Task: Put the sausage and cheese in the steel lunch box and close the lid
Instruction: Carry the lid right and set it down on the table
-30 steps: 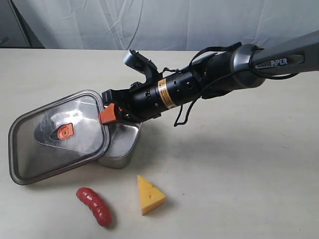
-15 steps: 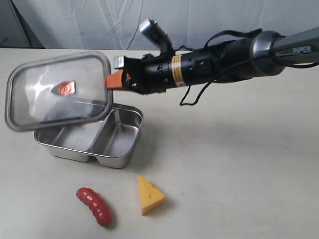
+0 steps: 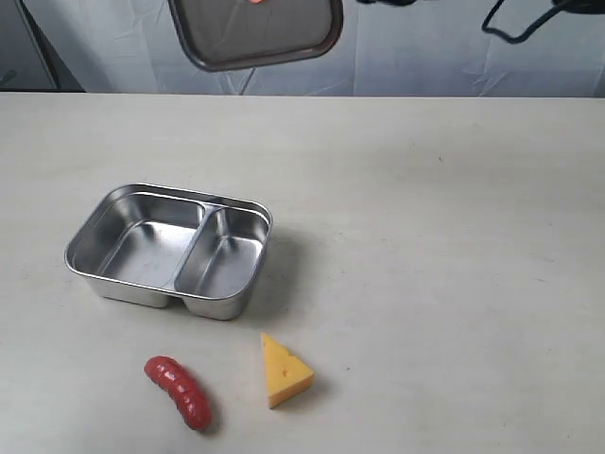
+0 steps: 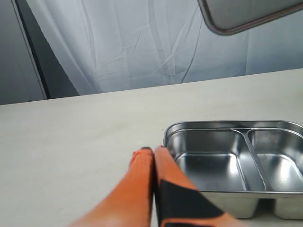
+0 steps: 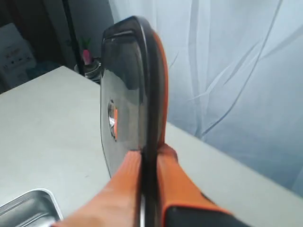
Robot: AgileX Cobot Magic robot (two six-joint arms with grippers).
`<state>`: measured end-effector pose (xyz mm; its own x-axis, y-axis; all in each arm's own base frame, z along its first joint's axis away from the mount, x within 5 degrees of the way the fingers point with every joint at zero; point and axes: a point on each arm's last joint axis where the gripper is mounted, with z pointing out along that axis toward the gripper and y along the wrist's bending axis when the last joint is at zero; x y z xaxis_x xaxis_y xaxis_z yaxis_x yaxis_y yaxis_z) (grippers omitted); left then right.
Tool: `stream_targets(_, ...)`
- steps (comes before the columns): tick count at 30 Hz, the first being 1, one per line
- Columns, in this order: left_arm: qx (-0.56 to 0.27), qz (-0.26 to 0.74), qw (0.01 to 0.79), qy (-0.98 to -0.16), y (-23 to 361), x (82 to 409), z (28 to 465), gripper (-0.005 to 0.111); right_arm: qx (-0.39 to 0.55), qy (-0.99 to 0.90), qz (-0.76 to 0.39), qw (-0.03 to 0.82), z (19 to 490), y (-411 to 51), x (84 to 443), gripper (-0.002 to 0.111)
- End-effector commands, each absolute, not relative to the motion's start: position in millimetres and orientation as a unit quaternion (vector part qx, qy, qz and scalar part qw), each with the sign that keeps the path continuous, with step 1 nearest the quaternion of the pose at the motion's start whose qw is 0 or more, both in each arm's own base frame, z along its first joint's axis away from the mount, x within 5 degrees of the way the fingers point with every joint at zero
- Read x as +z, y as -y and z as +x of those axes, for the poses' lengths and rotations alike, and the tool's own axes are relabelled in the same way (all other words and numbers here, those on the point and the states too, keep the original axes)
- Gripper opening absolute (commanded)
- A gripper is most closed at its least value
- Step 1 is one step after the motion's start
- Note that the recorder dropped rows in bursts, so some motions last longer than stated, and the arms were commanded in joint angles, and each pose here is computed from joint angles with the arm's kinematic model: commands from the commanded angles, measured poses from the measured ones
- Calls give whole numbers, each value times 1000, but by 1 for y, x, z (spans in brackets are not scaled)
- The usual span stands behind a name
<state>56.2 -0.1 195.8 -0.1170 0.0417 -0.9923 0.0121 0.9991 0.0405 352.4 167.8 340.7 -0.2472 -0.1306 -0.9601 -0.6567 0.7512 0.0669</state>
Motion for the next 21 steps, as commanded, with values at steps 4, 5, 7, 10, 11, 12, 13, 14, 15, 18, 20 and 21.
stream_targets(4,5,18,670,-742,1,196,56,0,120,-719,-288,621,341,-149,368,-1)
stream_targets(5,5,18,670,-742,1,196,56,0,96,-715,-298,625,339,-146,367,-1)
stream_targets(7,5,18,670,-742,1,196,56,0,39,-712,-315,626,337,-138,361,-1)
stream_targets(10,5,18,670,-742,1,196,56,0,-66,-711,-344,610,329,-122,344,-1)
stream_targets(11,5,18,670,-742,1,196,56,0,-99,-710,-358,598,325,-117,336,-1)
stream_targets(12,5,18,670,-742,1,196,56,0,-128,-713,-370,582,319,-111,326,-1)
stream_targets(13,5,18,670,-742,1,196,56,0,-153,-712,-380,571,315,-106,320,-1)
stream_targets(14,5,18,670,-742,1,196,56,0,-173,-716,-380,559,309,-101,313,-1)
stream_targets(15,5,18,670,-742,1,196,56,0,-183,-722,-375,552,304,-96,308,-1)
stream_targets(18,5,18,670,-742,1,196,56,0,-195,-735,-375,529,287,-86,291,-1)
stream_targets(20,5,18,670,-742,1,196,56,0,-181,-740,-391,517,277,-87,280,-1)
stream_targets(21,5,18,670,-742,1,196,56,0,-178,-743,-398,507,273,-88,272,-1)
